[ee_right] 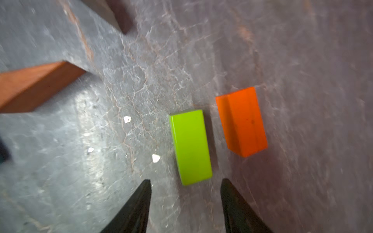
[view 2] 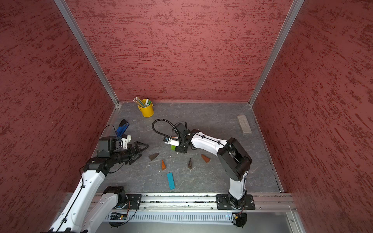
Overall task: Assemble a small pinwheel with building blocks
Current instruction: Place the building block at the center of the board, then assemble the building block at the center of the board.
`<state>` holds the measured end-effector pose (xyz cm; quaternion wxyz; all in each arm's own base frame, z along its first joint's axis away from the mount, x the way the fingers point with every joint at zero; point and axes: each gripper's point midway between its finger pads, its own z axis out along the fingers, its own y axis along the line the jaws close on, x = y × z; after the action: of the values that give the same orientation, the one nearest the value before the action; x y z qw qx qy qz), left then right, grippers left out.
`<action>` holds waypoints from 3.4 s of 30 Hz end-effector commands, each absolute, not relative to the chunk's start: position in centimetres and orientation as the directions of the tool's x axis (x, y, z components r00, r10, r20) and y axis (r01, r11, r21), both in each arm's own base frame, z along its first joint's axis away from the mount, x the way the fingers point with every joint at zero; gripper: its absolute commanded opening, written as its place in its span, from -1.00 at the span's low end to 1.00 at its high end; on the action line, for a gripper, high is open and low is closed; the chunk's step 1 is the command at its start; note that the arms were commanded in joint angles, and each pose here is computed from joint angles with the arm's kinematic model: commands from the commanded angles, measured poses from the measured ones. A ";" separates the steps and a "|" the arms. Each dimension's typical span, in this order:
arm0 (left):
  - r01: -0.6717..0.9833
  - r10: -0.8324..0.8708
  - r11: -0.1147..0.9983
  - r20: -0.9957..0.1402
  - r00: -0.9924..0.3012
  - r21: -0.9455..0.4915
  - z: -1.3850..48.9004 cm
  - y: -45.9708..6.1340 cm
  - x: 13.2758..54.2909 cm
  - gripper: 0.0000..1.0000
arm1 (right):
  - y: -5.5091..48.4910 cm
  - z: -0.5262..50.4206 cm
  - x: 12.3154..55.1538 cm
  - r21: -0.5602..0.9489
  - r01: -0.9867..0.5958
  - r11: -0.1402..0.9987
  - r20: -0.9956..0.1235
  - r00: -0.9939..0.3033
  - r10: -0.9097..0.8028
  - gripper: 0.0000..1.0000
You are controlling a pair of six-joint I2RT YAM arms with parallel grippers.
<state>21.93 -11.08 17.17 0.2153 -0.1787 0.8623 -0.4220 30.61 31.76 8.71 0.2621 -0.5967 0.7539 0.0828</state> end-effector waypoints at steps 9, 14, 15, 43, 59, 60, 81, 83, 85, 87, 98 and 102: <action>0.178 -0.366 0.510 -0.400 -0.840 -0.841 21.1 -14.8 24.8 0.94 | 31.1 10.4 27.4 0.117 -0.611 0.783 -0.653 -0.641 -0.403 0.15; 0.098 -0.374 0.493 -0.312 -0.874 -0.865 18.5 -15.1 25.9 0.93 | 31.9 7.4 26.1 0.096 -0.538 0.837 -0.596 -0.705 -0.384 0.18; 0.069 -0.379 0.473 -0.274 -0.884 -0.878 17.8 -15.3 26.2 0.92 | 32.1 7.1 26.2 0.106 -0.530 0.842 -0.598 -0.710 -0.372 0.18; -0.079 -0.418 0.416 -0.114 -0.901 -0.906 14.3 -15.3 32.4 0.86 | 32.8 4.5 29.3 0.107 -0.415 0.904 -0.543 -0.785 -0.296 0.15; -0.100 -0.434 0.408 -0.097 -0.896 -0.907 13.7 -15.0 32.9 0.87 | 33.5 3.9 31.3 0.089 -0.420 0.903 -0.575 -0.762 -0.297 -0.02; -0.100 -0.435 0.409 -0.097 -0.895 -0.907 13.6 -14.9 32.9 0.87 | 33.5 4.0 31.5 0.087 -0.418 0.904 -0.577 -0.761 -0.296 -0.03; -0.105 -0.442 0.412 -0.097 -0.892 -0.905 13.3 -14.5 32.4 0.88 | 33.1 3.9 34.1 0.073 -0.413 0.908 -0.598 -0.747 -0.292 -0.04; -0.106 -0.443 0.412 -0.097 -0.891 -0.905 13.3 -14.5 32.4 0.88 | 33.0 3.7 34.1 0.069 -0.419 0.905 -0.596 -0.745 -0.300 -0.05; -0.102 -0.442 0.413 -0.101 -0.891 -0.905 13.3 -14.5 32.4 0.89 | 32.9 3.6 34.1 0.061 -0.430 0.901 -0.594 -0.741 -0.313 -0.05; -0.105 -0.444 0.412 -0.099 -0.891 -0.905 13.3 -14.4 32.4 0.89 | 32.9 3.5 34.0 0.047 -0.454 0.890 -0.593 -0.730 -0.341 -0.04; -0.106 -0.448 0.415 -0.102 -0.888 -0.903 13.4 -14.3 32.4 0.90 | 33.0 3.2 33.2 0.000 -0.568 0.823 -0.587 -0.667 -0.460 -0.07; -0.105 -0.448 0.416 -0.103 -0.888 -0.903 13.5 -14.3 32.3 0.91 | 32.5 2.9 33.4 -0.017 -0.570 0.821 -0.582 -0.662 -0.472 -0.10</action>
<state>32.49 -14.48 12.98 0.1551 -0.1777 0.8251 -0.5134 33.13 32.68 3.00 0.2881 -0.2765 0.9131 0.0823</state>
